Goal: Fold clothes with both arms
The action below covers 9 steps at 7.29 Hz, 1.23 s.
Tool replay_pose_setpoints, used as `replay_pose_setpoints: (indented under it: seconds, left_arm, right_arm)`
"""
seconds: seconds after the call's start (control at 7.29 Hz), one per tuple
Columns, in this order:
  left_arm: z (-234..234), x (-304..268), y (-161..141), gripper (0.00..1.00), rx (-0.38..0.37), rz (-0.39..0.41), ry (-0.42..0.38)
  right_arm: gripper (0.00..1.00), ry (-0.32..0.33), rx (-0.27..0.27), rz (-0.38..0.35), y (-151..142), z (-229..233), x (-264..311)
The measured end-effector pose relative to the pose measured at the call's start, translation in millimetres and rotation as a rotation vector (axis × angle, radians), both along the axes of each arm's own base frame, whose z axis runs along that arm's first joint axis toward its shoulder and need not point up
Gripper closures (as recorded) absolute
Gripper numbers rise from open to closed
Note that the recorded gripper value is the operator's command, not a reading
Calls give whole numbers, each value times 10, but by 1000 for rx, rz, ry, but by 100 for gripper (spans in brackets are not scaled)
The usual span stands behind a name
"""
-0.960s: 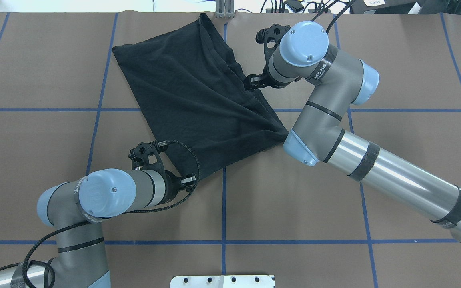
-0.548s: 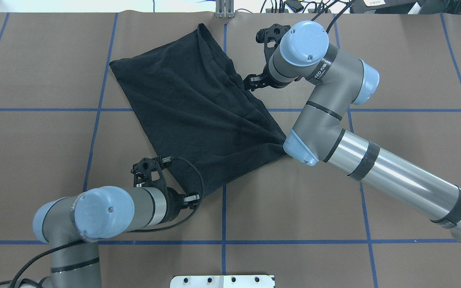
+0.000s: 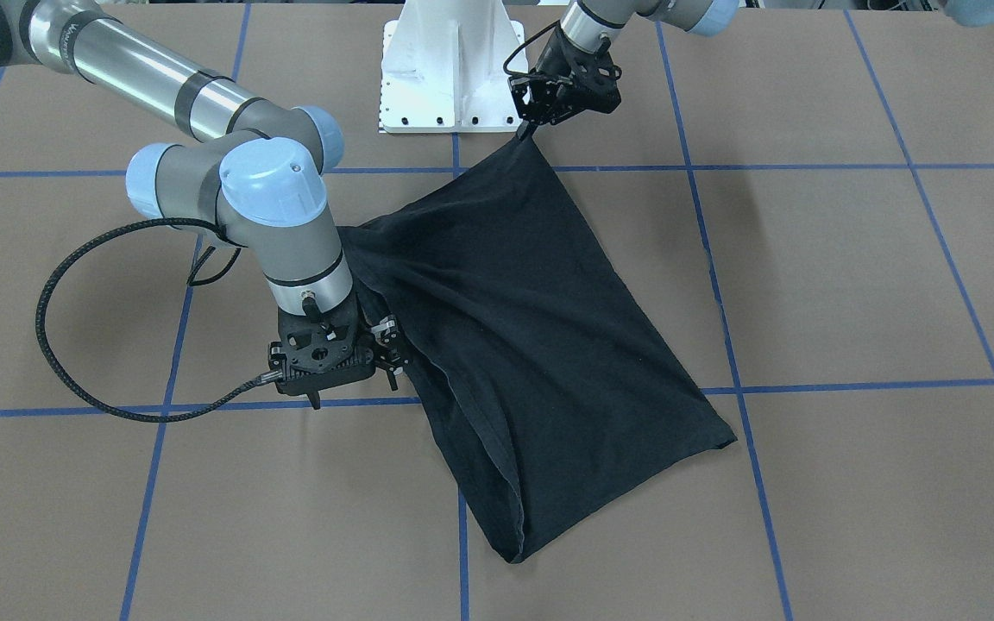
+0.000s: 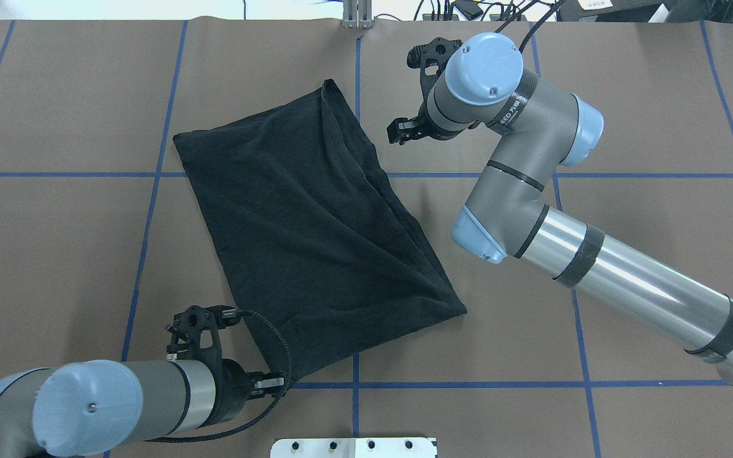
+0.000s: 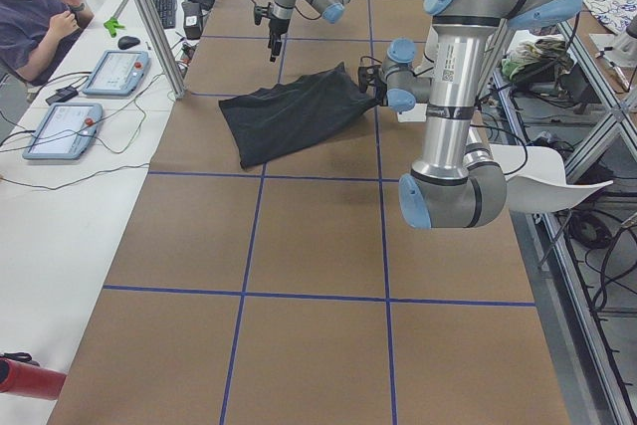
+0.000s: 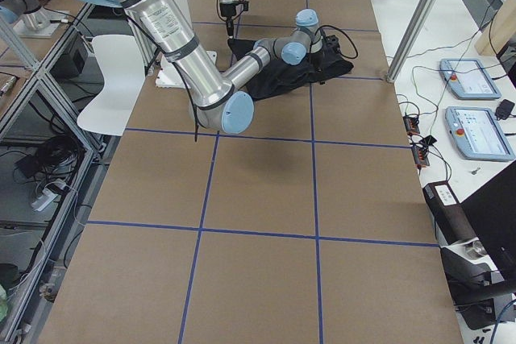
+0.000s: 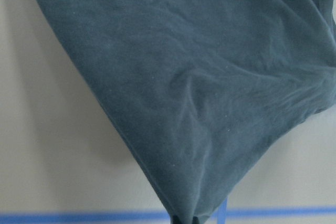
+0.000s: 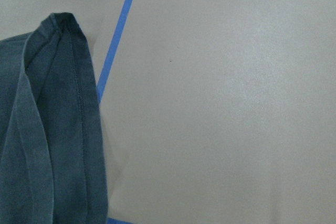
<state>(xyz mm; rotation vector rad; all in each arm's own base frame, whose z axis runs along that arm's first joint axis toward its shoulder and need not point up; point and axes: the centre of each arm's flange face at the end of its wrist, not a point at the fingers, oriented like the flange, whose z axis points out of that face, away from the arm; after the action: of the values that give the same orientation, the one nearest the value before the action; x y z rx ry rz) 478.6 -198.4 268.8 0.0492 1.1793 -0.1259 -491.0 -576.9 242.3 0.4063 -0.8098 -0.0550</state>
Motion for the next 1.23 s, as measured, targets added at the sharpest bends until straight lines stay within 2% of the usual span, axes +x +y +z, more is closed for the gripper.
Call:
replay_pose_setpoints:
  seconds: [0.41, 0.82, 0.96, 1.23]
  left_arm:
    - [518, -383, 24, 100, 87, 45, -107]
    - [807, -603, -40, 100, 148, 71, -177]
    - [821, -627, -43, 2, 154, 74, -181]
    - [680, -622, -42, 0, 159, 70, -151]
  right_arm:
    - [0, -2, 2, -1, 10, -14, -4]
    - [0, -5, 5, -1, 22, -29, 3]
    - [0, -5, 5, 0, 24, -35, 2]
    - [0, -11, 5, 1, 40, -63, -11]
